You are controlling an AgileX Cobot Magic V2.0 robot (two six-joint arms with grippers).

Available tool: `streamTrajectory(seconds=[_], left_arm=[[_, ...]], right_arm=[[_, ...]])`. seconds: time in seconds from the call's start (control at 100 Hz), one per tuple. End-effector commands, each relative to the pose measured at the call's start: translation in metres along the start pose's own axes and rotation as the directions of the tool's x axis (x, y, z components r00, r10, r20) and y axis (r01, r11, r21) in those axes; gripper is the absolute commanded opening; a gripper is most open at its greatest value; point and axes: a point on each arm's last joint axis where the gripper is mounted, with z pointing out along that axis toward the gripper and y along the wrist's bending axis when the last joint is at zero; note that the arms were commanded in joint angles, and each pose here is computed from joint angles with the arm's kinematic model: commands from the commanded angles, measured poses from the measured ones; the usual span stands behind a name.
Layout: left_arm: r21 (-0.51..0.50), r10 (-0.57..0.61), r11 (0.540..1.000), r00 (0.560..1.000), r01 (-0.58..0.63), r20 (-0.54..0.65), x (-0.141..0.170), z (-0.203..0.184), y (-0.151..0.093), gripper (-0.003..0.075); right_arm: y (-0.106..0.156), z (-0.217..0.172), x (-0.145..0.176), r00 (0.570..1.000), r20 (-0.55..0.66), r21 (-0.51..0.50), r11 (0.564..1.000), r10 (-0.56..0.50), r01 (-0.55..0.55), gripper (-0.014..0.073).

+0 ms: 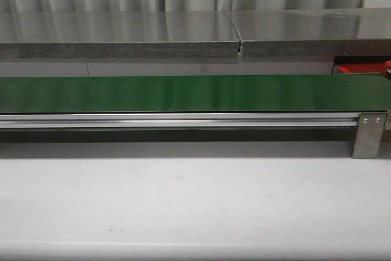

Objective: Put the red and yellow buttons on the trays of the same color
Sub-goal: 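Move the left gripper down onto a yellow button and grasp it, then lift the yellow button, set it on the belt end, open left gripper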

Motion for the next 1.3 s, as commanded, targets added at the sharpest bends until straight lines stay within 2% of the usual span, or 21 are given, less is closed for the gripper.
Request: streamTrajectory(seconds=[0.0,0.17,0.38,0.59,0.86,0.96,1.15,1.29], left_arm=[[-0.001,-0.036,0.999,0.998,0.036,0.045,-0.016,-0.004,0.007,0.0624],[-0.031,-0.059,0.998,0.995,0.057,-0.076,-0.029,0.019,0.020,0.0617],[0.000,0.068,0.998,0.982,-0.070,-0.173,-0.050,0.049,0.019,0.0616],[0.014,0.085,0.996,0.980,-0.084,-0.177,-0.071,0.073,0.019,0.0564],[0.025,0.070,0.998,0.977,-0.066,-0.200,-0.076,0.101,0.020,0.0560],[0.025,0.073,0.997,0.978,-0.070,-0.194,-0.076,0.105,0.020,0.0481],[0.025,0.073,0.997,0.979,-0.070,-0.193,-0.077,0.106,0.020,0.0260],[0.028,0.073,0.997,0.979,-0.069,-0.190,-0.078,0.104,0.020,0.0186]], right_arm=[[-0.001,-0.004,-0.014,0.995,0.095,0.013,1.000,-0.006,0.005,-0.0076],[-0.001,-0.004,-0.014,0.995,0.095,0.013,1.000,-0.006,0.005,-0.0076],[-0.001,-0.004,-0.014,0.995,0.095,0.013,1.000,-0.006,0.005,-0.0076],[-0.001,-0.004,-0.014,0.995,0.095,0.013,1.000,-0.006,0.005,-0.0076],[-0.001,-0.004,-0.014,0.995,0.095,0.013,1.000,-0.006,0.005,-0.0076],[-0.001,-0.004,-0.014,0.995,0.096,0.013,1.000,-0.006,0.005,-0.0076],[-0.001,-0.004,-0.014,0.995,0.096,0.013,1.000,-0.006,0.005,-0.0076],[-0.001,-0.004,-0.014,0.995,0.096,0.013,1.000,-0.006,0.005,-0.0076]])
